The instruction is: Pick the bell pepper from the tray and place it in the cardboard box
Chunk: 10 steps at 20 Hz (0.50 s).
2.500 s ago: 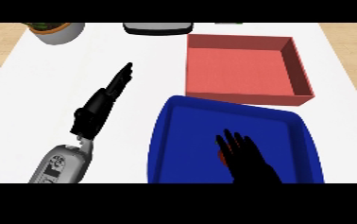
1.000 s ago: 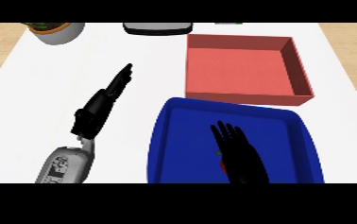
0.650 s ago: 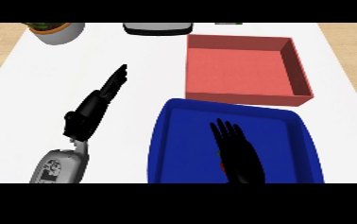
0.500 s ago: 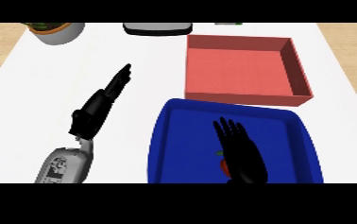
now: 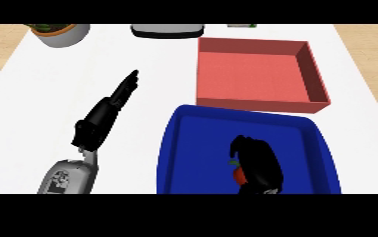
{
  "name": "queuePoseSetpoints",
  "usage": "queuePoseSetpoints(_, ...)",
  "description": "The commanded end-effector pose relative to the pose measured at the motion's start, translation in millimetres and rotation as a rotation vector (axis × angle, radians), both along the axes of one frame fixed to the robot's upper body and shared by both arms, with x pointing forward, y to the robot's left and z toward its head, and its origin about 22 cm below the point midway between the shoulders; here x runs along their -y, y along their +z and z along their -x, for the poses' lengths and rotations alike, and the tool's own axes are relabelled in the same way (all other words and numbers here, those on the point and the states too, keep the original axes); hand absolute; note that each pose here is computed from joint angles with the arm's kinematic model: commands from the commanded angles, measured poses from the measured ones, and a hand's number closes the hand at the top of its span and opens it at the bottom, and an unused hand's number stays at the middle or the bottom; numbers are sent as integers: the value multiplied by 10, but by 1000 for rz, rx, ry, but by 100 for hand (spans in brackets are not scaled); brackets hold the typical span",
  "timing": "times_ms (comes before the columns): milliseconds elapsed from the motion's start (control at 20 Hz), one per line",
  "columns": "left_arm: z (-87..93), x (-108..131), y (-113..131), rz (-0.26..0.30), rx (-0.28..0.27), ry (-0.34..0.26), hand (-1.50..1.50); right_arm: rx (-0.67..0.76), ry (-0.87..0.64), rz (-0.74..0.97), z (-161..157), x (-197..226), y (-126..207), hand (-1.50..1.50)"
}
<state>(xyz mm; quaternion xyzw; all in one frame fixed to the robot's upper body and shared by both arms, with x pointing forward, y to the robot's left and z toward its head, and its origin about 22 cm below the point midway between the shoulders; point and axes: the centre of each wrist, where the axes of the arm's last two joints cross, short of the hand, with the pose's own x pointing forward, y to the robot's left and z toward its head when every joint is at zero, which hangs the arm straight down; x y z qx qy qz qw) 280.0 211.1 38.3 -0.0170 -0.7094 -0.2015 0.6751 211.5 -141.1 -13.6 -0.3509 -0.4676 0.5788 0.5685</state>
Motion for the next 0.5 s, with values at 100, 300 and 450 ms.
queuePoseSetpoints(100,-11,-57,-131,-6,-5,16,0,51,42,63,220,169,-226,150)
queuePoseSetpoints(300,-14,-51,41,3,-1,-6,0,161,37,64,-147,38,-15,150)
queuePoseSetpoints(450,-11,-10,-55,23,8,11,0,165,74,6,-162,-345,200,150)
